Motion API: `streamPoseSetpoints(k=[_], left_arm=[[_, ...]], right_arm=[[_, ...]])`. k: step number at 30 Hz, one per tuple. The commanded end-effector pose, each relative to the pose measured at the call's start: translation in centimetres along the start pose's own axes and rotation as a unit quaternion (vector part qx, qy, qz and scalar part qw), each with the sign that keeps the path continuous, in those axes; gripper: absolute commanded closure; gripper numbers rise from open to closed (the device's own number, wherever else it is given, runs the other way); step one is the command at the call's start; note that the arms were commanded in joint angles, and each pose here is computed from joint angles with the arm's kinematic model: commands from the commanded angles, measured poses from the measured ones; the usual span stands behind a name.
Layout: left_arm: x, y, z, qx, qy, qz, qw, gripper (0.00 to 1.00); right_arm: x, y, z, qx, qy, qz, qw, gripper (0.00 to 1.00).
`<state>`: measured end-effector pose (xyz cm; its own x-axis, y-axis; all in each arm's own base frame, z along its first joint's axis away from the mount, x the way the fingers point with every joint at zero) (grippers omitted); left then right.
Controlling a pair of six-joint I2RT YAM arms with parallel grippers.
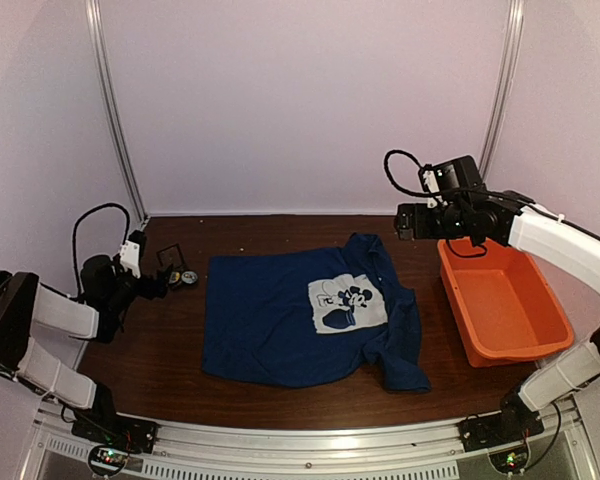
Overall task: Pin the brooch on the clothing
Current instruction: Pick up the brooch from the brooch box.
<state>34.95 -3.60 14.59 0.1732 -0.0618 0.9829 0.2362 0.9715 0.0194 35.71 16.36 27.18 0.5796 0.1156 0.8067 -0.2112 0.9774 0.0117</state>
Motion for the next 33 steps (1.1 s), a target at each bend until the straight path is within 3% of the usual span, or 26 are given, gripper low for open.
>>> streamPoseSetpoints(k=[1,11,16,33], left_arm=[[1.3,-0.1,0.3,-0.008,-0.056,-0.015,0.998,0.02],[-0.5,0.9,-0.3,0.027,-0.052,0.001,0.998,0.02],[-0.6,2.5,-0.5,0.079,-0.045,0.031,0.995,0.02],[-0.7,2.4,-1.1,0.075,-0.032,0.024,0.996,0.02]], right_arm=[[-0.3,-0.2,-0.2,0.000,0.000,0.004,1.000,0.00],[-0.4,-0.4,0.1,-0.005,-0.002,0.007,1.000,0.00],[-0.3,-0.4,0.1,-0.003,-0.004,0.006,1.000,0.00],[-1.2,-1.1,0.4,-0.019,0.002,0.013,1.000,0.00]])
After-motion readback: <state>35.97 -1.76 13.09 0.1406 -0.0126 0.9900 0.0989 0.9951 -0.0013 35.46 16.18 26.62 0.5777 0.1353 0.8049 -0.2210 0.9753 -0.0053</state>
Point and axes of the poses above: each gripper's point midway between its finger pads, its own z axis back along the fingers, its own y axis along the line the jaws close on, x = y × z, the point moved 3 cm from there along z, back along the fingers, and after that the axes turned 7 degrees about z, right-handed, at the moved point
